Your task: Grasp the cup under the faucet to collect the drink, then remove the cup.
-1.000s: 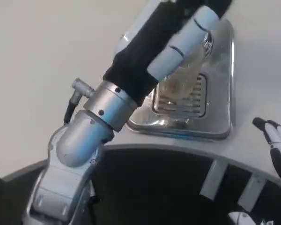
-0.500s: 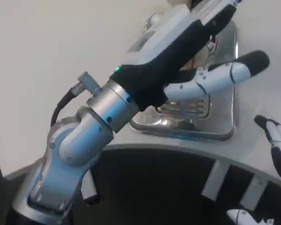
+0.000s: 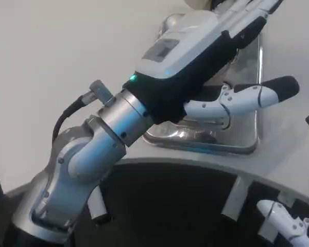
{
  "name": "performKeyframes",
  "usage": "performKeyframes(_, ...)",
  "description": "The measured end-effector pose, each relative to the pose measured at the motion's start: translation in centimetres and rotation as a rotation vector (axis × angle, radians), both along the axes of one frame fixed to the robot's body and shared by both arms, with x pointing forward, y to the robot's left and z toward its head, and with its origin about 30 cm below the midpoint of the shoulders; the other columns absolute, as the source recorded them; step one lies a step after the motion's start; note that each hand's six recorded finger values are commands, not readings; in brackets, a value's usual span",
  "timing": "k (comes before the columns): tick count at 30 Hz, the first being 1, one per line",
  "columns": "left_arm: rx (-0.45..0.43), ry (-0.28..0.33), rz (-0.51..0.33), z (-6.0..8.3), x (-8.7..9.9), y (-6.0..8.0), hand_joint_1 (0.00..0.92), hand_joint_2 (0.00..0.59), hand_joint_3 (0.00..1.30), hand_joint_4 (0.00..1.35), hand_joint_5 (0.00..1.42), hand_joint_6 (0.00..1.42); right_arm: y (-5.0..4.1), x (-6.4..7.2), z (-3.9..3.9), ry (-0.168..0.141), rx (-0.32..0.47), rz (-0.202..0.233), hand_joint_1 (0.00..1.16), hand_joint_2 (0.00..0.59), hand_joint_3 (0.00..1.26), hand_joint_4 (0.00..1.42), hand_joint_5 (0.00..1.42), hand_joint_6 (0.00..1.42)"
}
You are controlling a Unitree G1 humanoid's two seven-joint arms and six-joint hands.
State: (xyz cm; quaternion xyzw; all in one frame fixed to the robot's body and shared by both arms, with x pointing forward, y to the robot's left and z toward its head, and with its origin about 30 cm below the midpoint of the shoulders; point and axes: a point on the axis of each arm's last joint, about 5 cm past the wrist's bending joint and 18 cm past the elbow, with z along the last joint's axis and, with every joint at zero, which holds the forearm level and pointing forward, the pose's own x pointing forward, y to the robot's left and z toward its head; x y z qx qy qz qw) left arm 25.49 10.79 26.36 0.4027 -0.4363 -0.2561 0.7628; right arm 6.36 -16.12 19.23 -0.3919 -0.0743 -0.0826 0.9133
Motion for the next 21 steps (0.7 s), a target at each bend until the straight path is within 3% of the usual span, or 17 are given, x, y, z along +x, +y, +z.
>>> performKeyframes(2, -0.001, -0.003, 0.002, 0.0, 0.1, 0.1, 0.000, 0.226, 0.00, 0.00, 0.00, 0.00, 0.20, 0.6, 0.06, -0.025, 0.009, -0.010, 0.55, 0.232, 0.00, 0.00, 0.00, 0.13)
performKeyframes(6, 0.000, -0.006, 0.002, 0.0, 0.1, 0.2, 0.000, 0.228, 0.00, 0.00, 0.00, 0.00, 0.38, 1.9, -0.24, -0.033, 0.025, -0.040, 0.66, 0.241, 0.00, 0.00, 0.00, 0.14)
performKeyframes(8, -0.001, -0.009, -0.001, 0.0, 0.1, 0.2, 0.000, 0.229, 0.00, 0.00, 0.00, 0.00, 0.55, 2.4, -0.16, -0.055, 0.036, -0.059, 0.73, 0.244, 0.00, 0.00, 0.00, 0.16)
performKeyframes(11, -0.002, -0.007, 0.000, 0.0, 0.1, 0.3, 0.000, 0.230, 0.00, 0.00, 0.00, 0.00, 0.50, 2.9, -0.62, -0.021, 0.046, -0.084, 0.82, 0.248, 0.00, 0.00, 0.00, 0.16)
performKeyframes(16, -0.006, -0.007, 0.002, -0.1, 0.2, 0.3, 0.000, 0.231, 0.00, 0.00, 0.00, 0.00, 0.73, 4.8, -0.61, -0.060, 0.079, -0.084, 0.88, 0.249, 0.00, 0.00, 0.00, 0.16)
performKeyframes(19, -0.010, -0.012, 0.001, -0.1, 0.2, 0.3, 0.000, 0.232, 0.00, 0.00, 0.00, 0.00, 0.95, 5.5, -1.06, -0.032, 0.109, -0.070, 0.88, 0.249, 0.00, 0.00, 0.00, 0.16)
performKeyframes(21, -0.012, -0.011, 0.003, -0.1, 0.2, 0.3, 0.000, 0.232, 0.00, 0.00, 0.00, 0.00, 1.07, 6.0, -1.13, -0.034, 0.123, -0.064, 0.88, 0.250, 0.00, 0.00, 0.00, 0.16)
